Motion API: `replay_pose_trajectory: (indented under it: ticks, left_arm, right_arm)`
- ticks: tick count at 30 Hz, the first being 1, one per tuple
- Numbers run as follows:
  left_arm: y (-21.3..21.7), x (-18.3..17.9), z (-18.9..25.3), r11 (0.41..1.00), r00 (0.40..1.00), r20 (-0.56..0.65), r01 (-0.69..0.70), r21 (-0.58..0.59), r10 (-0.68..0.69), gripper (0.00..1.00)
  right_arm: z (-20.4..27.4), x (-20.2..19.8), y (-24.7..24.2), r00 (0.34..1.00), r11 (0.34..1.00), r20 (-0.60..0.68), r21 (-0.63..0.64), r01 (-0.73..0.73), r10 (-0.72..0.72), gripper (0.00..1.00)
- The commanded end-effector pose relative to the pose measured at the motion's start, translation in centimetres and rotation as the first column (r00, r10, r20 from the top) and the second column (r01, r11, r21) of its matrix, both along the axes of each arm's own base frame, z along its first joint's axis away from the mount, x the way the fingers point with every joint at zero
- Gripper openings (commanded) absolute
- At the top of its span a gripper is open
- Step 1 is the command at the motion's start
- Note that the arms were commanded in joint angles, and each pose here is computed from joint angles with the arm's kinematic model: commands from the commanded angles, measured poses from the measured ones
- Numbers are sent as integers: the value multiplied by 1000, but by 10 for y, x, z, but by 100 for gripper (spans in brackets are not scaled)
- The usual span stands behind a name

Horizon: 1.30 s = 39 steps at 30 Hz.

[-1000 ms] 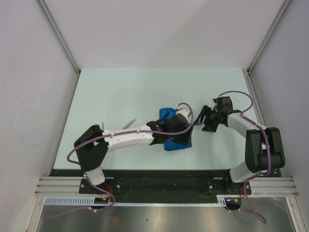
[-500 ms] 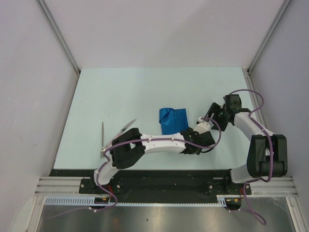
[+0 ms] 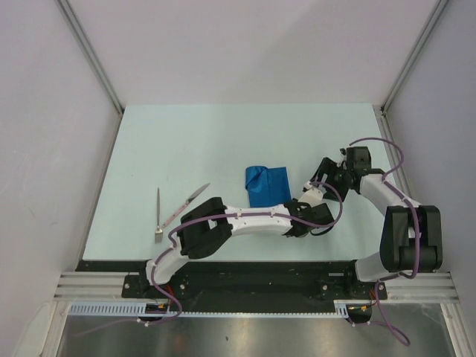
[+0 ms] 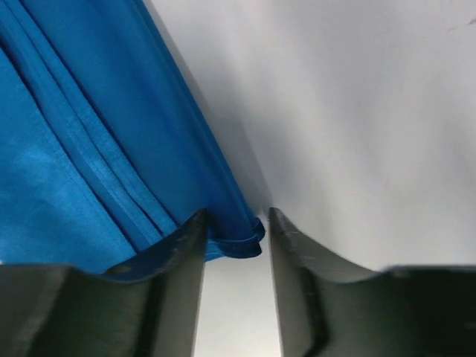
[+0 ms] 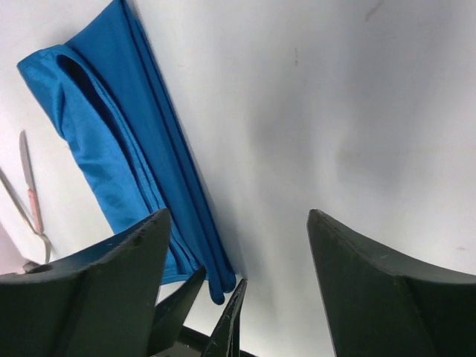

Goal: Fold the napkin into a case and place the utensils inside
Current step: Pick up the 2/3-rectangle-folded napkin at the center of the board.

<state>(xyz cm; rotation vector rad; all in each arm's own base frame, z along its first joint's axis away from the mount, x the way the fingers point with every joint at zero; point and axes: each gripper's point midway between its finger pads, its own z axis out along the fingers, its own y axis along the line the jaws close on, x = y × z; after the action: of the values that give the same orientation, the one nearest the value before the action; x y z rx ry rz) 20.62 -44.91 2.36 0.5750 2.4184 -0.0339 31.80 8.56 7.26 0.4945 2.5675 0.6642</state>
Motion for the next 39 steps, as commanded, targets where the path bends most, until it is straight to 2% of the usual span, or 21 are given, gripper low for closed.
replay_pose_trajectory:
  ticks: [1, 2, 4, 6, 7, 9, 18, 30, 34, 39]
  left_arm:
    - [2, 3, 13, 1000, 999, 24, -27, -4, 27, 38]
    - [7, 3, 12, 1000, 999, 24, -31, 4, 31, 33]
    - [8, 5, 24, 999, 999, 33, -35, -32, 36, 28]
    - [13, 5, 24, 999, 999, 28, -33, -42, 34, 18]
    - [15, 5, 35, 997, 999, 34, -33, -64, 36, 8]
    - [22, 5, 37, 996, 999, 23, -43, -80, 45, 1]
    - [41, 5, 63, 977, 997, -41, -73, -199, 67, 0]
    - [54, 2, 66, 972, 994, -70, -94, -214, 81, 0]
    - [55, 1, 67, 970, 994, -72, -91, -225, 77, 0]
    - [55, 1, 69, 968, 995, -69, -89, -234, 74, 0]
  right_arm:
    - [-3, 0, 11, 997, 996, 43, 61, -65, 63, 86]
    - [-2, 1, 15, 995, 993, 57, 80, -82, 78, 88]
    - [-4, 0, 19, 995, 990, 52, 102, -94, 89, 89]
    - [-4, 3, 24, 993, 987, 63, 124, -107, 100, 91]
    - [-4, 3, 27, 992, 985, 67, 127, -115, 108, 91]
    - [-3, 3, 38, 988, 979, 82, 151, -139, 128, 95]
    - [-11, 7, 70, 986, 954, 78, 251, -162, 147, 96]
    - [-32, 21, 98, 986, 938, 69, 302, -168, 154, 93]
    - [-33, 35, 99, 985, 939, 88, 299, -168, 148, 88]
    - [-43, 50, 102, 986, 936, 83, 313, -161, 142, 75]
